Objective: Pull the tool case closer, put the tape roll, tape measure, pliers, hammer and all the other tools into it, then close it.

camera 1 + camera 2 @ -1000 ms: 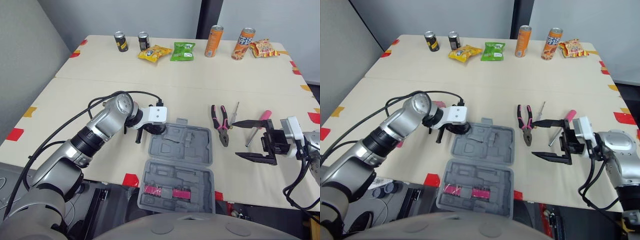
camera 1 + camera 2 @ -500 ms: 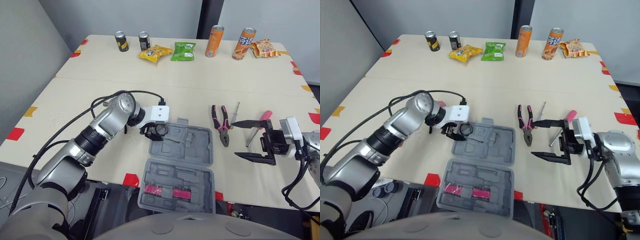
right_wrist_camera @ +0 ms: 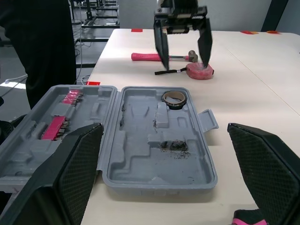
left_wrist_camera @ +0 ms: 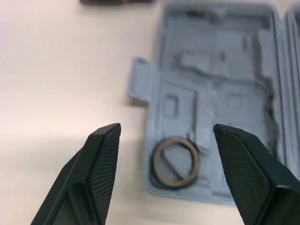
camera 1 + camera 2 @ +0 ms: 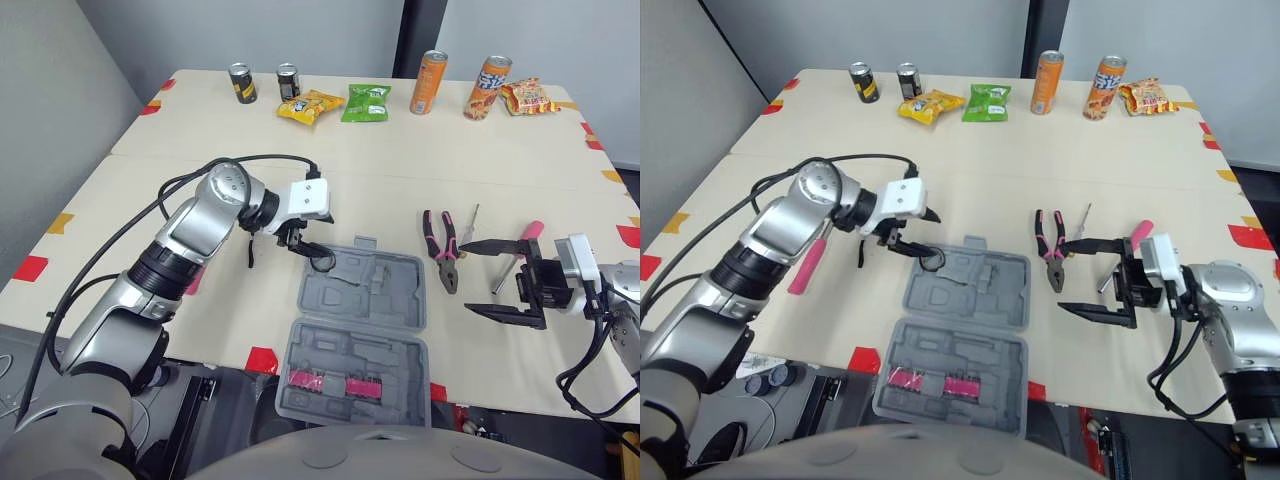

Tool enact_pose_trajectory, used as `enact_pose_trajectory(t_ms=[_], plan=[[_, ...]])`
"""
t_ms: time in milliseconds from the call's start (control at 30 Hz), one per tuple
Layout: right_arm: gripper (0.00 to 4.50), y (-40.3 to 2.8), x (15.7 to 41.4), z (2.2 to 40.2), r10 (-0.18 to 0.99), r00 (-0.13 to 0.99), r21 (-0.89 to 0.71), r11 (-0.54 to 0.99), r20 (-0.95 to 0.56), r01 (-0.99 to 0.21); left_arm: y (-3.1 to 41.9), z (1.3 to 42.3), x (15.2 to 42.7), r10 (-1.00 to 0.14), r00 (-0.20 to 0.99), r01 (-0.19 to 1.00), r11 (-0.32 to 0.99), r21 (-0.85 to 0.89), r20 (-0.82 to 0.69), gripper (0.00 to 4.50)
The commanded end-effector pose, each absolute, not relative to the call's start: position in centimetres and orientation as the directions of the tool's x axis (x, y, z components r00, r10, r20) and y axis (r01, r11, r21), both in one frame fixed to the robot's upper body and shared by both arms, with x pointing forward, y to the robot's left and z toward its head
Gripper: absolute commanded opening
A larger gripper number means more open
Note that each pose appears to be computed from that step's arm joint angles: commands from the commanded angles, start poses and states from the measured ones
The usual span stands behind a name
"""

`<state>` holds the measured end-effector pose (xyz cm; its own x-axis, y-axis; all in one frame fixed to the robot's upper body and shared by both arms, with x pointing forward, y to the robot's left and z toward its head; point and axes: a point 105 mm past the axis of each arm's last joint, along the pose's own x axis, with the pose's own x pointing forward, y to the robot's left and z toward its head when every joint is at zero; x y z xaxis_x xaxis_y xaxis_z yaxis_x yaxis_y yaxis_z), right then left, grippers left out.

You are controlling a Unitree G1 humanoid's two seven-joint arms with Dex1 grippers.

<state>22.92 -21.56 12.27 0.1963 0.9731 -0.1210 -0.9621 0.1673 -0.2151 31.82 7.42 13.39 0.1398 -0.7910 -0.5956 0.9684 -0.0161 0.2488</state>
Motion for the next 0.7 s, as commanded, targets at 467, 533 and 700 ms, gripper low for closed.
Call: enact_pose_trajectory(t_ms=[467, 533, 700], plan=[[4.5, -21.8, 22.3, 12.6, 0.971, 0.214, -0.27, 0.18, -0.103, -0.946, 8.7, 10.3, 32.0, -0.956, 0.204, 0.975, 0.181, 0.126, -0.212, 0.75], [4.5, -21.8, 22.3, 12.5, 0.97, 0.22, -0.273, 0.187, -0.098, -0.944, 8.8, 9.4, 32.1, -0.954, 0.193, 0.978, 0.17, 0.117, -0.229, 0.75], [4.5, -21.7, 22.2, 12.3, 0.968, 0.234, -0.274, 0.201, -0.091, -0.94, 8.8, 7.9, 32.4, -0.95, 0.171, 0.982, 0.145, 0.117, -0.261, 0.75]])
